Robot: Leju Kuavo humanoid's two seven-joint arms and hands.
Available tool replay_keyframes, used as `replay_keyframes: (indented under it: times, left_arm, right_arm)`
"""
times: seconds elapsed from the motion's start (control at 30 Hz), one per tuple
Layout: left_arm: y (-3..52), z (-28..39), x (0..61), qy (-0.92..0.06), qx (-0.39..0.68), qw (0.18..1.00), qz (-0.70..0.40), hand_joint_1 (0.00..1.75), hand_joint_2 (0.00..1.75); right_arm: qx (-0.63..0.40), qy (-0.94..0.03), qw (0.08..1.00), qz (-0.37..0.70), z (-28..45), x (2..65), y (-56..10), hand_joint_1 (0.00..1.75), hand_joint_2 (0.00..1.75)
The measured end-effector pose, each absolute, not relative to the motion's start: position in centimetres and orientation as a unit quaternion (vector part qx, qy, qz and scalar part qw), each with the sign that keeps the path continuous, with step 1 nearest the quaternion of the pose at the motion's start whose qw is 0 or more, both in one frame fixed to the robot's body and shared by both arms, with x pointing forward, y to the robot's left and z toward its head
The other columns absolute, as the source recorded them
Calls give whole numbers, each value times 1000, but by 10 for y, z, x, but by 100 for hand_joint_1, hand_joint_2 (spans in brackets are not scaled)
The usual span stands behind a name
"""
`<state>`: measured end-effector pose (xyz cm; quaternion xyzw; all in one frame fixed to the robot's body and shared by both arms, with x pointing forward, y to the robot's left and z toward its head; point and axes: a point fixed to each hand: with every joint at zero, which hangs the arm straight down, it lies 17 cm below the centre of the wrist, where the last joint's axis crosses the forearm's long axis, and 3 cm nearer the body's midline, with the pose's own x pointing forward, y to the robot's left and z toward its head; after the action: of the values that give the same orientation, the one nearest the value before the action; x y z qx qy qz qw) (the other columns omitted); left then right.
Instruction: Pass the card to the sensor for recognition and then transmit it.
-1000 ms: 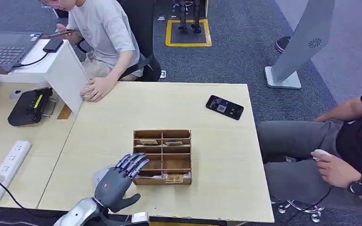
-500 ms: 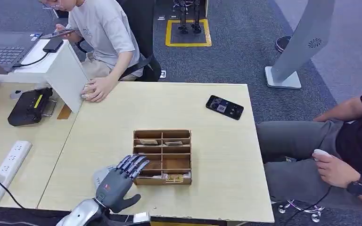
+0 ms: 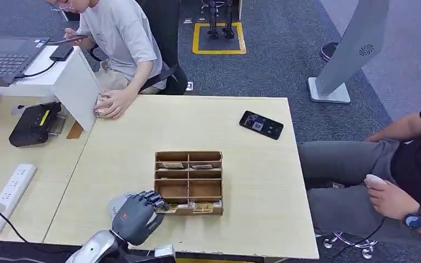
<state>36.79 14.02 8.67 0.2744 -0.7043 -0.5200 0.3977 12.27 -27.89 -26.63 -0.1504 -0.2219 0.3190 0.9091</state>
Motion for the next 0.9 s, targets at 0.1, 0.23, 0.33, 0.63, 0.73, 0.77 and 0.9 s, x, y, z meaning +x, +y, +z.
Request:
replay_keyframes:
  times: [0.1,0.23,0.33,0.63,0.73,0.77,0.9]
  left_arm:
    - [139,88,369,-706,271,398,-519,175,175]
    - [138,86,367,-710,254,408,-514,175,175]
    - [136,86,367,-713,243,413,-512,175,175]
    - [135,86,367,-714,240,415,-511,175,175]
    - [135,85,366,-716,229,421,-508,175,175]
    - [134,85,365,-719,219,426,-504,175,175]
    - [130,96,364,-740,144,457,-472,175,175]
  right_arm:
    - [-150,-222,909,320,-266,123,-278,0,175]
    - [-150,-223,909,320,-266,123,-278,0,175]
    - [-149,-224,908,321,-266,124,-277,0,175]
    - [-149,-224,908,322,-266,125,-277,0,175]
    - [-149,-224,908,320,-266,125,-277,0,175]
    - [-150,-224,909,319,-266,125,-277,0,175]
    - [-151,-225,910,313,-265,126,-278,0,175]
